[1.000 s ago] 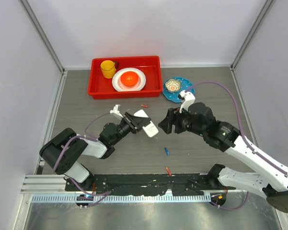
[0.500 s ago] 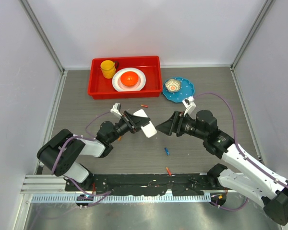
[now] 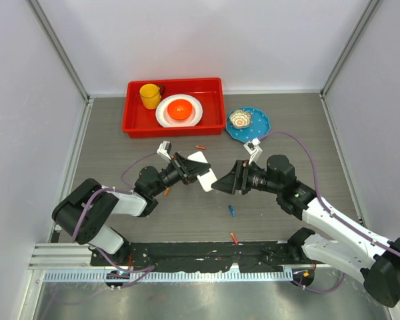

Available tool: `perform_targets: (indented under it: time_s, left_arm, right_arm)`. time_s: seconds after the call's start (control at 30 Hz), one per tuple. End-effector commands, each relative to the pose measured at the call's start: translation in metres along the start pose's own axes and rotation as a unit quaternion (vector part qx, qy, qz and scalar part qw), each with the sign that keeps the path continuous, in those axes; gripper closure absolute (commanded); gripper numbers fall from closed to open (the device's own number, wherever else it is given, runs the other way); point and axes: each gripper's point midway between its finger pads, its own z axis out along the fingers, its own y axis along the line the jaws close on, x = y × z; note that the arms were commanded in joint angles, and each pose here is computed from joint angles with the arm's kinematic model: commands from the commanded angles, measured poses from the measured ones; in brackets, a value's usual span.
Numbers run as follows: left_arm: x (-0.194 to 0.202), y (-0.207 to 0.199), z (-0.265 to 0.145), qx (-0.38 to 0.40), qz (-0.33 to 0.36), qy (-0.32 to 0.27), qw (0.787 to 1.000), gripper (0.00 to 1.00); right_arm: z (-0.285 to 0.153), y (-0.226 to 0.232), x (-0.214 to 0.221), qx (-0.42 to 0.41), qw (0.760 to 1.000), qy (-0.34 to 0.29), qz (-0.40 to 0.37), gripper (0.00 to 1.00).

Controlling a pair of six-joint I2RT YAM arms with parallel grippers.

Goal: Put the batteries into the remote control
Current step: Load the battery cover into the remote control.

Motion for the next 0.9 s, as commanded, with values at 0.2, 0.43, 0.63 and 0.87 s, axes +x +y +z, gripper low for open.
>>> perform_targets:
  time_s: [0.2,0.43,0.63,0.87]
  left_arm:
    - [0.001,-0.074,-0.005,0.143,0.047,0.01,0.989,1.0]
    - [0.005,-0.08,-0.007,0.15,0.048,0.02,0.987,1.0]
    - [0.006,-0.082,-0.007,0.153,0.047,0.023,0.987,1.0]
    - [0.007,-0.085,-0.008,0.158,0.049,0.025,0.986,1.0]
  right_arm:
    - [0.008,0.007,-0.001,-0.041,0.999,0.002,-0.001,0.28]
    - [0.014,0.006,0.0,-0.052,0.999,0.008,0.013,0.39]
    - [0.017,0.005,0.0,-0.055,0.998,0.009,0.018,0.48]
    - [0.019,0.002,0.001,-0.054,0.998,0.011,0.026,0.57]
